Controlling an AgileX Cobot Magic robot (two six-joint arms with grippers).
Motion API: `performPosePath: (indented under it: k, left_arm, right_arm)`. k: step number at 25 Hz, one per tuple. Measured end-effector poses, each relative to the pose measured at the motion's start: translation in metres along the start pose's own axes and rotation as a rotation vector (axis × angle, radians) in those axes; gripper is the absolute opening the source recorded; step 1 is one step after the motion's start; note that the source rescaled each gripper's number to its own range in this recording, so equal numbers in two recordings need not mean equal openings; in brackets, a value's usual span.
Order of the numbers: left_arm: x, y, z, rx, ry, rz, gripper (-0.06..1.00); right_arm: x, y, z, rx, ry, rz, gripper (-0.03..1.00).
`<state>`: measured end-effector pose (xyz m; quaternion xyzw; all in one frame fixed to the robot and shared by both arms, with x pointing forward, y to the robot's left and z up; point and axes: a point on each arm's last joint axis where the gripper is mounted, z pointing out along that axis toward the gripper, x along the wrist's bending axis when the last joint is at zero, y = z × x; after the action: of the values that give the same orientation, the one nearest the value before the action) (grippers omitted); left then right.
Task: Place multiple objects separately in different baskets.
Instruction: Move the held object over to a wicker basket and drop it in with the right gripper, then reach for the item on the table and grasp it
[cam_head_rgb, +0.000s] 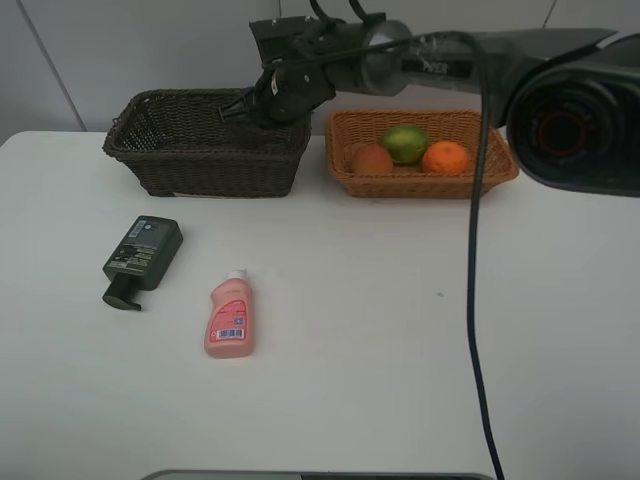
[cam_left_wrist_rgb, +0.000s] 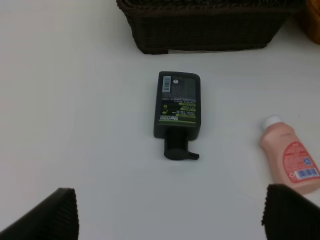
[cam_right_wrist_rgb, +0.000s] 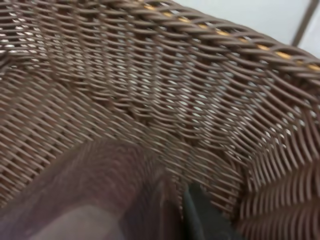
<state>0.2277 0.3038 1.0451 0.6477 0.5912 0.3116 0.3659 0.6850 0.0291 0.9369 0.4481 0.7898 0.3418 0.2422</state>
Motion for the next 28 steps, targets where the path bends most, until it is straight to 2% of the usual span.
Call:
performPosePath:
  k: [6,9,11,15,18,22,28]
  left_arm:
    - [0.000,0.000,0.000,0.000,0.000,0.000,0.84]
    - [0.000,0.000,0.000,0.000,0.000,0.000,0.84]
    - [0.000,0.000,0.000,0.000,0.000,0.000,0.84]
    - [0.000,0.000,0.000,0.000,0.000,0.000,0.84]
    - [0.000,0.000,0.000,0.000,0.000,0.000,0.84]
    - [0.000,0.000,0.000,0.000,0.000,0.000,0.84]
    - [0.000,0.000,0.000,0.000,0.000,0.000,0.84]
  right_arm:
    - [0.002,0.000,0.002,-0.011,0.007,-0.004,0.00]
    - [0.002,-0.004,0.005,-0.005,0.007,-0.007,0.04]
    - [0.003,-0.006,0.007,0.000,0.007,-0.008,0.18]
    - [0.003,-0.005,0.007,-0.004,0.009,-0.007,0.63]
    - [0.003,-0.005,0.007,-0.004,0.009,-0.007,0.84]
    - [0.002,-0.001,0.003,-0.008,0.008,0.000,0.91]
    - [-0.004,0.026,-0.037,0.001,-0.001,0.067,0.91]
